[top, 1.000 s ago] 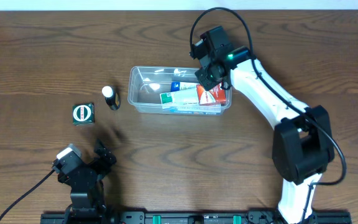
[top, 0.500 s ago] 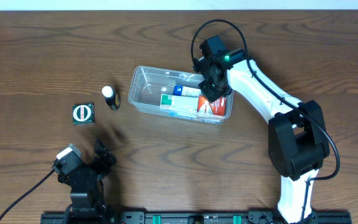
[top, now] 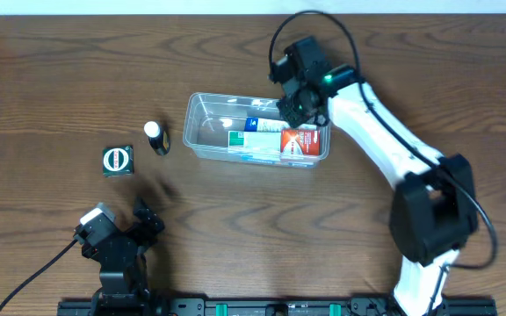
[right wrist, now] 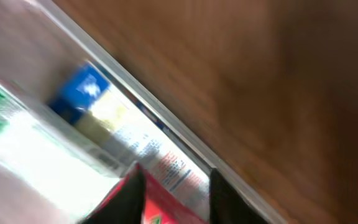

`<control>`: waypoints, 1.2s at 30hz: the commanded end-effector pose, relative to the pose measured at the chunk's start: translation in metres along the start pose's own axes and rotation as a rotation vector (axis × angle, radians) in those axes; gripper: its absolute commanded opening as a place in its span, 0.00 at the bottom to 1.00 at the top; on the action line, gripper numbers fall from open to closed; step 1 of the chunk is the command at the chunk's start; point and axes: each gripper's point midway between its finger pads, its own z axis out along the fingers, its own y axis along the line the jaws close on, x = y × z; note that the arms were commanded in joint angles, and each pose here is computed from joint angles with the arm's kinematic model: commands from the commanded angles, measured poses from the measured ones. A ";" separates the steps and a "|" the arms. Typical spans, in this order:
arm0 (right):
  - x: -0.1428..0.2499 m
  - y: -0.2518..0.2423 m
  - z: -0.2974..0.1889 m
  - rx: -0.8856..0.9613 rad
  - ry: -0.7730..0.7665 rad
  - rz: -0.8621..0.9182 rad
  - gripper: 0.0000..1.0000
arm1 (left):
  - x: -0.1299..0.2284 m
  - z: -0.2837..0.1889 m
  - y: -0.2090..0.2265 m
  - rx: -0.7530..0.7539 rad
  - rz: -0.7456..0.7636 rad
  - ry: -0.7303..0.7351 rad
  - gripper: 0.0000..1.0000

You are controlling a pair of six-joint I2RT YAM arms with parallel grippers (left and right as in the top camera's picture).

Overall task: Pack container
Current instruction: 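Withdraw the right arm up and to the right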

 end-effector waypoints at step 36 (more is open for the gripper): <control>0.063 -0.127 -0.222 0.172 -0.224 0.871 0.99 | 0.003 0.003 -0.002 0.011 -0.060 0.000 0.98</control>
